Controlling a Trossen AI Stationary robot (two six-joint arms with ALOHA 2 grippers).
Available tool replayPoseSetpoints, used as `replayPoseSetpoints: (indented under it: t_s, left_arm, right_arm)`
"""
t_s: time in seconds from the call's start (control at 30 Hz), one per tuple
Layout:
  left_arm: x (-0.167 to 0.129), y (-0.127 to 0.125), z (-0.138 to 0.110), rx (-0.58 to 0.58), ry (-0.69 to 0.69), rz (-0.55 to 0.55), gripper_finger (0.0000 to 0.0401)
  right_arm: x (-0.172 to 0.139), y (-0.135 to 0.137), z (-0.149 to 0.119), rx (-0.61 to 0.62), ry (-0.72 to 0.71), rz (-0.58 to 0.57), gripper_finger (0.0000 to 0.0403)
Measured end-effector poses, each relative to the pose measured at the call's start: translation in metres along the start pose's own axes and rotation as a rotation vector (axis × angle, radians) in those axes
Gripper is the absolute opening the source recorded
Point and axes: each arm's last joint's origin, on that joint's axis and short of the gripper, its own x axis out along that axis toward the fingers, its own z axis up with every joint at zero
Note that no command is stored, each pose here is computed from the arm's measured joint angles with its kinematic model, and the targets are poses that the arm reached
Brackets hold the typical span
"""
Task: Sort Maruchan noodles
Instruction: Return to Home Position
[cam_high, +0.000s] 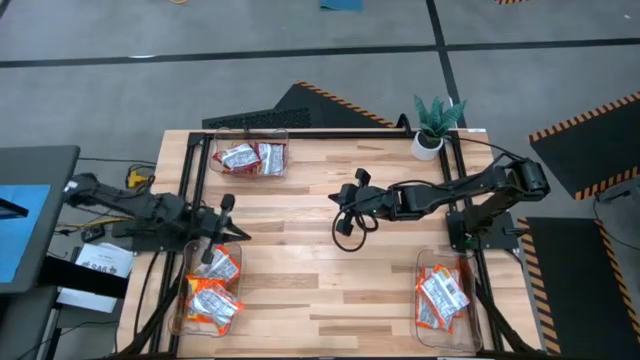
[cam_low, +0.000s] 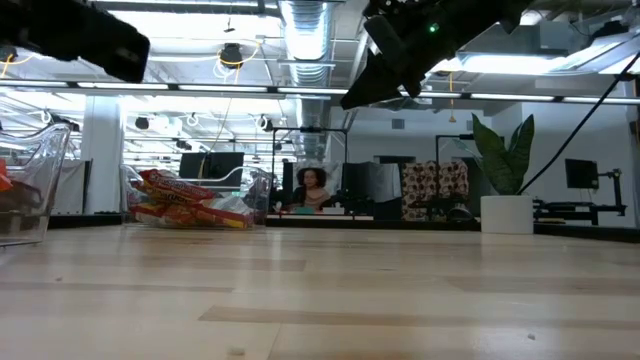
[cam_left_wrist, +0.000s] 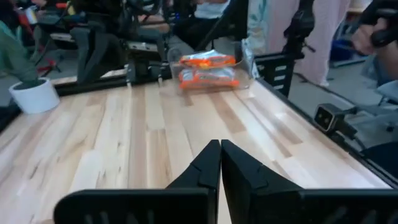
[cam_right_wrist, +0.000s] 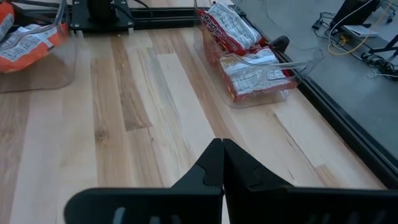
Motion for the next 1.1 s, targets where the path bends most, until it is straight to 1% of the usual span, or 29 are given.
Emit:
replayPoseSetpoints:
  t_s: [0.17, 0.27, 0.43, 0.57, 0.63, 0.8, 0.87, 0.93, 1.0, 1.1]
  left_arm:
    - [0.003, 0.009, -0.016, -0.043, -0.028, -0.048, 0.0000]
    - [0.003, 0.013, -0.026, -0.074, -0.033, -0.053, 0.0000]
    - [0.003, 0.017, -0.032, -0.076, -0.023, -0.055, 0.0000]
    - [0.004, 0.016, -0.053, -0.078, 0.002, -0.051, 0.0000]
    - [0.003, 0.016, -0.061, -0.090, 0.002, -0.047, 0.0000]
    - [0.000, 0.016, -0.060, -0.067, -0.013, -0.030, 0.0000]
    - [-0.001, 0.016, -0.058, -0.064, -0.036, -0.029, 0.0000]
    - [-0.002, 0.016, -0.057, -0.065, -0.049, -0.030, 0.0000]
    - [-0.003, 0.016, -0.057, -0.065, -0.052, -0.032, 0.0000]
    - [-0.004, 0.016, -0.056, -0.043, -0.064, -0.025, 0.0000]
  right_arm:
    - [0.000, 0.001, 0.000, -0.004, 0.000, 0.003, 0.0017]
    - [-0.001, 0.001, 0.000, -0.008, 0.001, 0.007, 0.0017]
    - [-0.001, 0.002, -0.001, -0.011, 0.007, 0.030, 0.0017]
    - [-0.001, 0.002, -0.003, -0.015, 0.032, 0.031, 0.0017]
    - [-0.004, 0.001, -0.004, -0.005, 0.056, 0.055, 0.0017]
    - [-0.008, 0.001, -0.006, -0.007, 0.100, 0.138, 0.0017]
    - [-0.010, -0.001, -0.006, 0.012, 0.069, 0.185, 0.0016]
    - [-0.015, -0.008, -0.014, 0.025, 0.067, 0.218, 0.0014]
    - [-0.020, -0.017, -0.022, 0.072, 0.004, 0.227, 0.0013]
    - [-0.034, -0.032, -0.039, 0.156, -0.110, 0.224, 0.0013]
